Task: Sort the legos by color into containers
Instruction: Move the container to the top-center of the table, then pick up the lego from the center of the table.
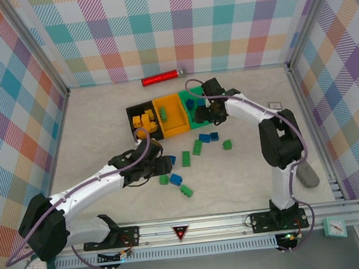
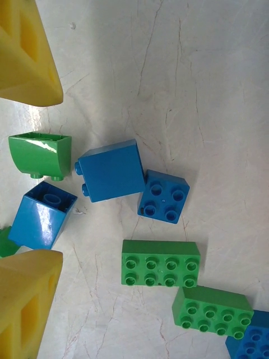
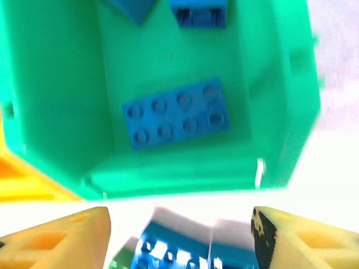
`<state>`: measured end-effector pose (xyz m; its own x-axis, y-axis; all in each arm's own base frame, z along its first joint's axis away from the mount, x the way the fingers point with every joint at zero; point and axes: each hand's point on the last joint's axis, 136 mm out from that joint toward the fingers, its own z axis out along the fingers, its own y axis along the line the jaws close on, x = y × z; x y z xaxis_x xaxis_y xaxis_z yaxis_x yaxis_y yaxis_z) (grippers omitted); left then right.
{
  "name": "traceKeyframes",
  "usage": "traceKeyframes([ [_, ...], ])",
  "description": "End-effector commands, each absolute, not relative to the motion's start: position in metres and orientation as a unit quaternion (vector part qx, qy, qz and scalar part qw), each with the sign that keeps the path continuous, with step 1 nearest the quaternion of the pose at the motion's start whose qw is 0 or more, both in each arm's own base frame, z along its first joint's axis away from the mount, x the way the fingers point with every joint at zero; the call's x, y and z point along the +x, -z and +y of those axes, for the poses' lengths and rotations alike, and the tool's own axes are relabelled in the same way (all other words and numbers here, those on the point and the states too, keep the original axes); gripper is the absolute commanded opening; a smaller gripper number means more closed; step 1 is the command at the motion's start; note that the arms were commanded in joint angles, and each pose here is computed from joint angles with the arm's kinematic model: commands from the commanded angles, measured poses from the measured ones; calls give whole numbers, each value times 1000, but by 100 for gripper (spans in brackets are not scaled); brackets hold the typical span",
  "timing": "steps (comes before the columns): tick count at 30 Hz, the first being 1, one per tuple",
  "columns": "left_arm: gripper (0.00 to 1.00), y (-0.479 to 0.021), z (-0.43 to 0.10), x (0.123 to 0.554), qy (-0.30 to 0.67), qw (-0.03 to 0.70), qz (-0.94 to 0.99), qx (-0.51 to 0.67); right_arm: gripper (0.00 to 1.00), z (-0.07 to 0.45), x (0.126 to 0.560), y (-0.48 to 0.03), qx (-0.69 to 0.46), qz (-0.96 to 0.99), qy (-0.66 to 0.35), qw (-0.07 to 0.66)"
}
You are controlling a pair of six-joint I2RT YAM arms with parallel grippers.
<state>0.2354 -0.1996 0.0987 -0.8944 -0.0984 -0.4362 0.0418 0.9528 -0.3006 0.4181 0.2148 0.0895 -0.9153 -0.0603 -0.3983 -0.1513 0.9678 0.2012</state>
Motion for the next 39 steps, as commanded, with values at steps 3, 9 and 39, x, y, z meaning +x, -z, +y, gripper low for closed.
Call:
traceKeyframes([
  [3,68,-89,-210,237,156,215,964,-8,67,201,382,-92,-68,974,-103,190],
  [9,68,-87,-224,243,165,211,964,3,64,190,359,-68,-64,980,-93,162],
  [39,67,-86,-221,239,152,213,965,8,34,192,373,-63,-59,981,-83,168],
])
